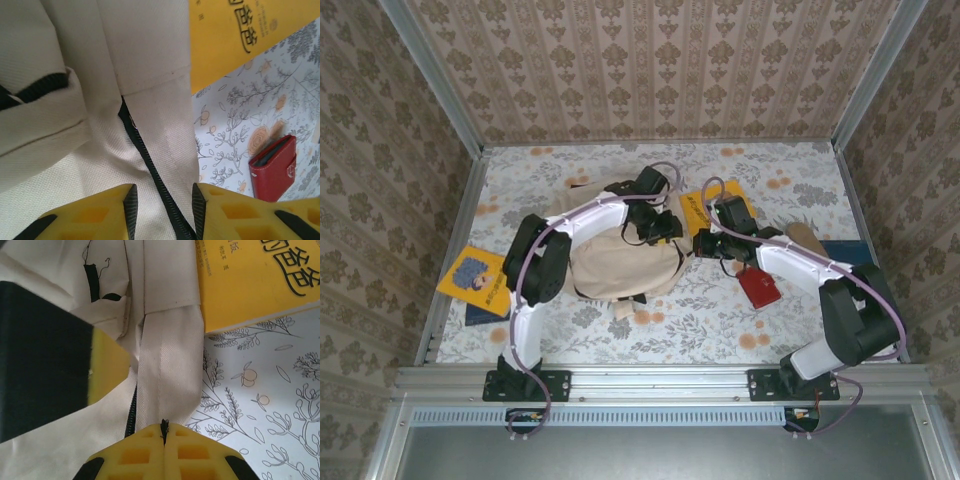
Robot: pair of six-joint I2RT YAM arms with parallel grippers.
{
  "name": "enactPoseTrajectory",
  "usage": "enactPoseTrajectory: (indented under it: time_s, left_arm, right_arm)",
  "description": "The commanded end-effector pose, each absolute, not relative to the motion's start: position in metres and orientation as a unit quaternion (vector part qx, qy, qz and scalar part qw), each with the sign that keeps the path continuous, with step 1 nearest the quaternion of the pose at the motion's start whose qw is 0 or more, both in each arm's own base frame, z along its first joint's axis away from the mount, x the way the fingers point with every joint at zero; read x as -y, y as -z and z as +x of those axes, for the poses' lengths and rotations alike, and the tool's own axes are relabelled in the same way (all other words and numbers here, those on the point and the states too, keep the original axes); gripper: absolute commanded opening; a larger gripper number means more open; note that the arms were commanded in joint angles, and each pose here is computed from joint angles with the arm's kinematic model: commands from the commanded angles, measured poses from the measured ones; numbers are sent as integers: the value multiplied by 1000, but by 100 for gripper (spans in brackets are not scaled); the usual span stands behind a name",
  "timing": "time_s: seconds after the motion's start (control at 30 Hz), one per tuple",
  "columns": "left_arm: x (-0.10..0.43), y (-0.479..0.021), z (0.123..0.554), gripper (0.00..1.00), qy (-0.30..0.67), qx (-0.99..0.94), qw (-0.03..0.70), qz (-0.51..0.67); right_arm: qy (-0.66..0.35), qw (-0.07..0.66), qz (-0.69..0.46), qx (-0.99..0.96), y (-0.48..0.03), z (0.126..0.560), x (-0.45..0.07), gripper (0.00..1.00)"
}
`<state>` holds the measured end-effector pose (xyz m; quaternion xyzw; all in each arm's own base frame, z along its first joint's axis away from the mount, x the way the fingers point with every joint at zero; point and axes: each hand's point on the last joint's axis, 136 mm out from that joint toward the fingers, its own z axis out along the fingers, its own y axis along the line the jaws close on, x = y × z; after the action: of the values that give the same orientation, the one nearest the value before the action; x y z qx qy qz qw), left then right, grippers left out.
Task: Pack books, pencil case, and school supplies into a backpack
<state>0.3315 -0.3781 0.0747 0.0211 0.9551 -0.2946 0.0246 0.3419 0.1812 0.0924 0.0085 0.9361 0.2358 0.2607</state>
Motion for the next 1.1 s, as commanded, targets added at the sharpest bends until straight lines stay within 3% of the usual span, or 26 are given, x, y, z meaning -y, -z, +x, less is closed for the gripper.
enactPoseTrajectory:
  time_s: [0.0, 0.37, 0.5, 0.83, 1.07]
  left_arm:
    - [389, -66, 336, 41, 303, -953, 9, -9]
    - [406, -44, 331, 43, 303, -953, -26, -1]
    - [407, -39, 331, 37, 294, -955, -32, 5]
    - [414, -62, 360, 6, 322, -947, 5, -7]
    - [407, -100, 401, 0, 356, -932, 64, -22]
  right_arm:
    - [-257, 271, 10, -928, -99, 336, -181, 0]
    - [-337, 231, -28, -912, -87, 306, -207, 0]
    - [-343, 221, -32, -912, -84, 304, -211, 0]
    - [-332, 209, -44, -919, -90, 296, -211, 0]
    - [-337, 177, -57, -923, -105, 267, -220, 0]
